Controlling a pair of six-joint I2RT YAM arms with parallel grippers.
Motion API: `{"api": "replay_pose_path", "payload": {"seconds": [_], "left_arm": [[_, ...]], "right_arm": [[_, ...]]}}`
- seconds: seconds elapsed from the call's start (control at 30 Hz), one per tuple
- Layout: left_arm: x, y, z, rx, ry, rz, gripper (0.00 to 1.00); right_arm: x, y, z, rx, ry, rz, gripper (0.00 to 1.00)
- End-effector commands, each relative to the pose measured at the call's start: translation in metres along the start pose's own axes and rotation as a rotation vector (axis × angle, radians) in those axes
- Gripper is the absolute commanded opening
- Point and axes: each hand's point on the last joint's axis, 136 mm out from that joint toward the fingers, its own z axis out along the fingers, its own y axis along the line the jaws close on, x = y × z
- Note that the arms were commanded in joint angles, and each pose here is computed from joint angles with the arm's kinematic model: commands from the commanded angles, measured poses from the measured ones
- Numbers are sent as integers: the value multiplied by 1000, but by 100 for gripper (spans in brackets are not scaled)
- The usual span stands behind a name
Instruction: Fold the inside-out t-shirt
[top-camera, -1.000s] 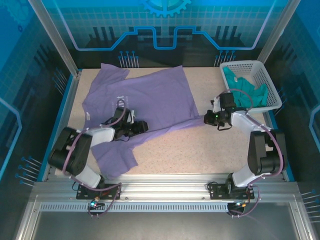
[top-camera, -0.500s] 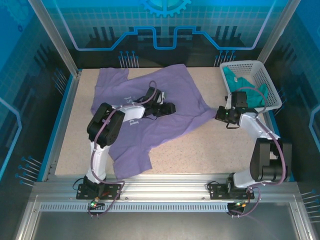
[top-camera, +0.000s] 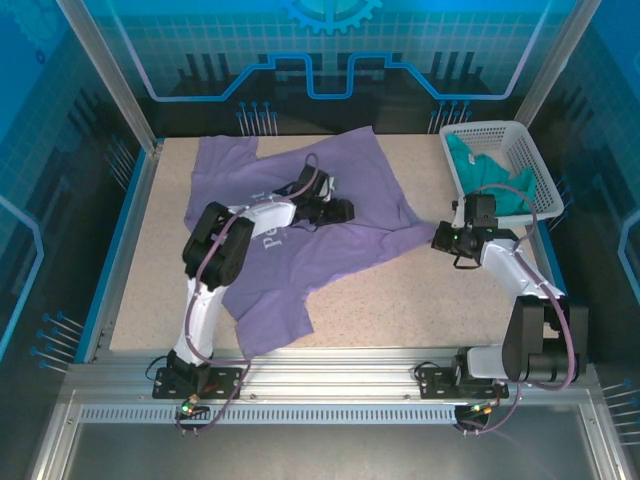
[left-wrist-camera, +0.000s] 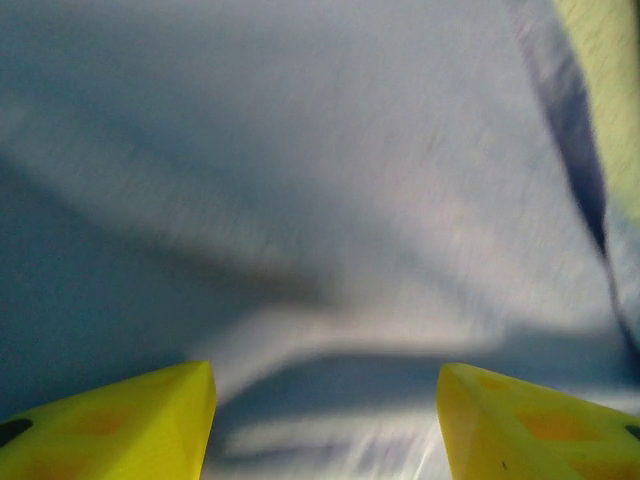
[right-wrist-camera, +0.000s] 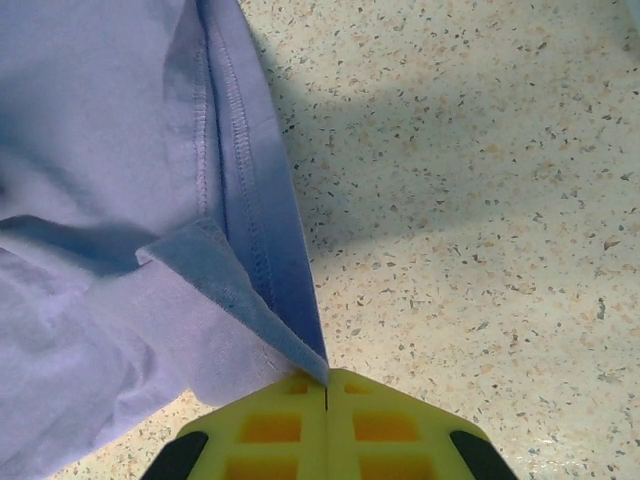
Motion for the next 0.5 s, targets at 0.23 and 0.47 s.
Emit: {"api": "replay_pose_path", "payload": {"seconds": [0.23,0.47], "left_arm": [[43,95,-102,-216,-114,-103,63],[60,125,-98,-287,-24,-120,61]], "right_arm": [[0,16,-2,-45,-10,-40,0],[1,21,-1,-50,1,-58,0]]}}
